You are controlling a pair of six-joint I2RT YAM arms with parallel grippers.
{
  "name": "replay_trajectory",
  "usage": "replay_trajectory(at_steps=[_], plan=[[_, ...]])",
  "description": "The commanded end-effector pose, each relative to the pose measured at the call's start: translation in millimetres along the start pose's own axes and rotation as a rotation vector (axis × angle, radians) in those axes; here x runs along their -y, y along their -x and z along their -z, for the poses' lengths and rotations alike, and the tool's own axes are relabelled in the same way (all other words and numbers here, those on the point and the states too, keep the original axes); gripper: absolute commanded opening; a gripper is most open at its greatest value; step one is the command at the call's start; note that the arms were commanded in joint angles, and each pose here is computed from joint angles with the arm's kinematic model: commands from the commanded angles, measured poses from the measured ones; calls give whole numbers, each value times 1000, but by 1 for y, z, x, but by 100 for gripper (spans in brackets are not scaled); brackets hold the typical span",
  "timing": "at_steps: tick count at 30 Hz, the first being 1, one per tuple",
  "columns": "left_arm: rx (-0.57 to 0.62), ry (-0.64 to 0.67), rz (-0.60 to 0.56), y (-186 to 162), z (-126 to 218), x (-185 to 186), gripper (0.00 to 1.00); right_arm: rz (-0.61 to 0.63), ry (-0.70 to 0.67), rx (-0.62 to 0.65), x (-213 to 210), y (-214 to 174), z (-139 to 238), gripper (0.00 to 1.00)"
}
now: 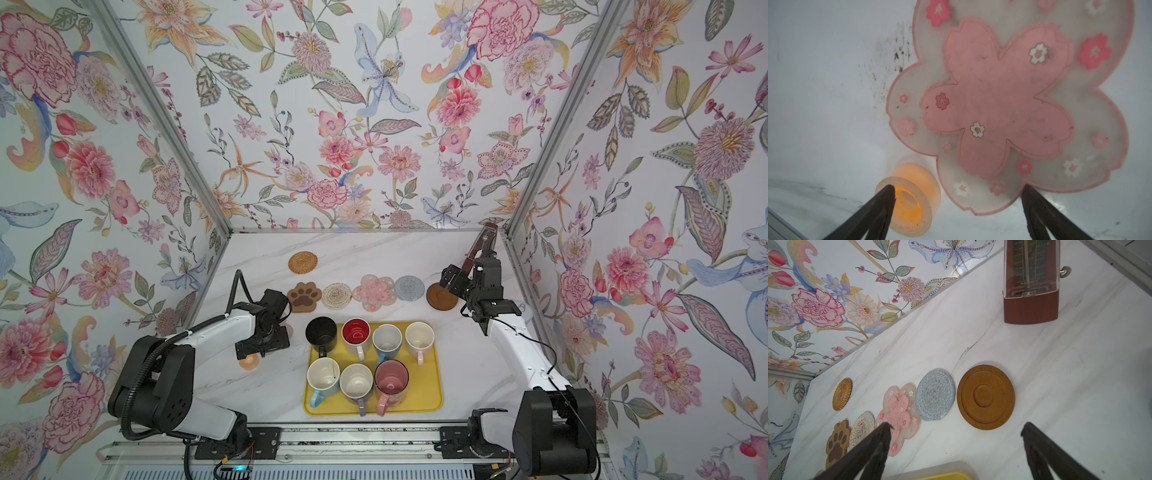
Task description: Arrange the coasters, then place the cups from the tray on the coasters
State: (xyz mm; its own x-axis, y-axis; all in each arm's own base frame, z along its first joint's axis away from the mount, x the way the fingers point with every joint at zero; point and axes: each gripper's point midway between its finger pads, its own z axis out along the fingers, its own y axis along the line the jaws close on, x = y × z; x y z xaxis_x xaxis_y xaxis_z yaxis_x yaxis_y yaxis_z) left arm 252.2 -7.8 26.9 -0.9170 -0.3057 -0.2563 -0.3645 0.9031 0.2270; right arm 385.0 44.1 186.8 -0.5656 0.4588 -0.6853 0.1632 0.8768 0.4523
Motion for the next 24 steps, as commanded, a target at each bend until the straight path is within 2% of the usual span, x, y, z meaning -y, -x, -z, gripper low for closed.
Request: replay_trajectory(at_steps=[1,14,24], plan=[[14,-18,1,8,-5,1,97,24,3,33,-5,12,10,99],[68,-84,48,48,-6,1,97,18,-12,33,-2,11,11,99],[80,-131,88,60,-9,2,97,17,-19,27,0,8,8,99]])
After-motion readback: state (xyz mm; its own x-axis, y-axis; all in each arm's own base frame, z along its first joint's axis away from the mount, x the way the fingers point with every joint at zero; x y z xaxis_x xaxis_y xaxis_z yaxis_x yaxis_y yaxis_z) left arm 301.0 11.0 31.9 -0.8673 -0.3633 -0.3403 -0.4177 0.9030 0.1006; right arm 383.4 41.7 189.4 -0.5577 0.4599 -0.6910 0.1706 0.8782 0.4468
